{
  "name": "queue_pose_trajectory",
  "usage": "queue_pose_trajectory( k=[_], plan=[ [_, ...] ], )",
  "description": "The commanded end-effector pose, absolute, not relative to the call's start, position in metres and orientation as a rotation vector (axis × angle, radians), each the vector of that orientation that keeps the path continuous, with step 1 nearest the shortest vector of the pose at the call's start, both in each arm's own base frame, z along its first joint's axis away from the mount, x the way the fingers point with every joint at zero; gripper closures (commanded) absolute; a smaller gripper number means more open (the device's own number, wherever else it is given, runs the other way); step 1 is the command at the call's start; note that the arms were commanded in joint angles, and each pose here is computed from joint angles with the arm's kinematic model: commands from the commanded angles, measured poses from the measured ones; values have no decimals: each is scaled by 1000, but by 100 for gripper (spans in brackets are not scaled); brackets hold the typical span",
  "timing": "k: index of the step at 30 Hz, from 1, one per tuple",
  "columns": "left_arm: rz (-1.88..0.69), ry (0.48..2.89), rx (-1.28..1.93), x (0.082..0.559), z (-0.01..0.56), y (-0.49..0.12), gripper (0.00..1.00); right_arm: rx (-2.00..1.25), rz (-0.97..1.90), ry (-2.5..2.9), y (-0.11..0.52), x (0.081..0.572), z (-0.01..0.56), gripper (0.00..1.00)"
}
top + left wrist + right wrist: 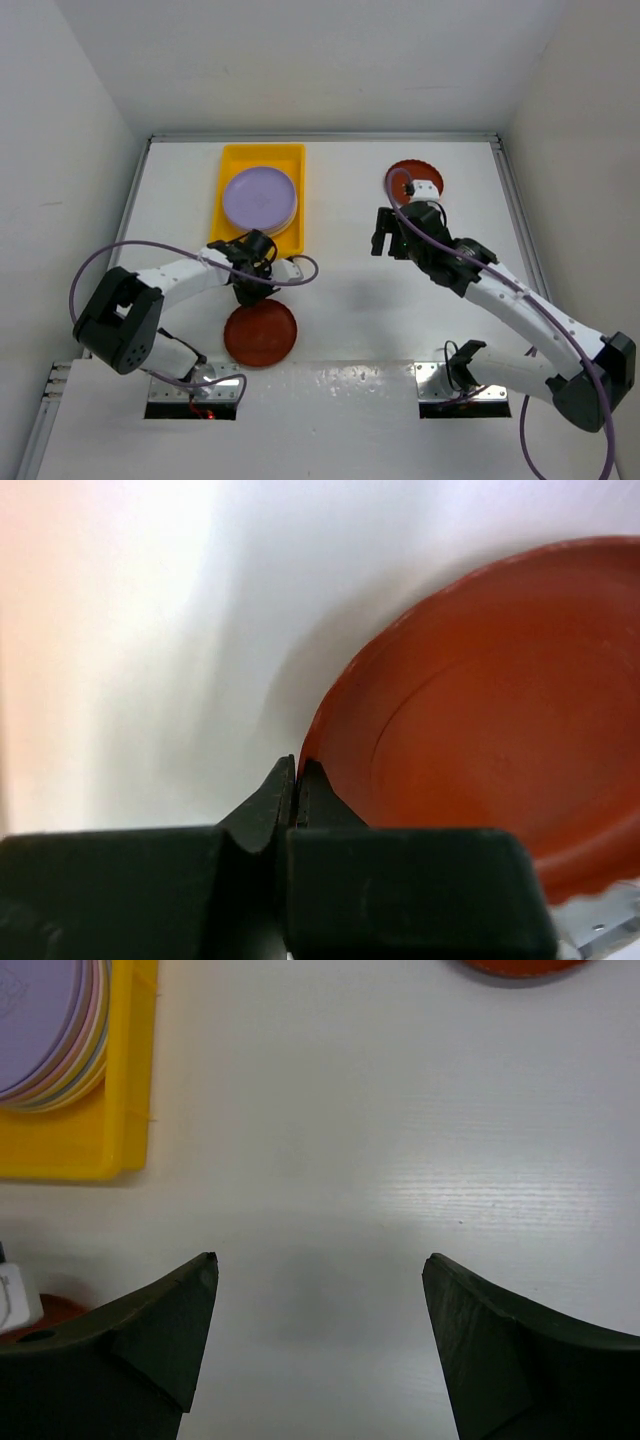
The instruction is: Place the plates into the plastic bin on the countertop
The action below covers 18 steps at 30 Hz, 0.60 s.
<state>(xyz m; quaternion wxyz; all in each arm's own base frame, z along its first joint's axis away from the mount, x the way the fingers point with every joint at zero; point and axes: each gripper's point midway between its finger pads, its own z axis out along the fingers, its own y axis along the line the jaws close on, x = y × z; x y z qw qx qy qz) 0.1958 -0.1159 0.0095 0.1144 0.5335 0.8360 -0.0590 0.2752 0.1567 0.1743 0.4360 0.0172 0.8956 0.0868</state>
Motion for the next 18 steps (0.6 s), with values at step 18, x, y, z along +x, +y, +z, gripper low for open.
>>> queue_pose_trajectory(
  k=[18],
  plan=[
    [-268,2178,713,416,271,-93,100,136,218,2214,132,324,185,11]
  ],
)
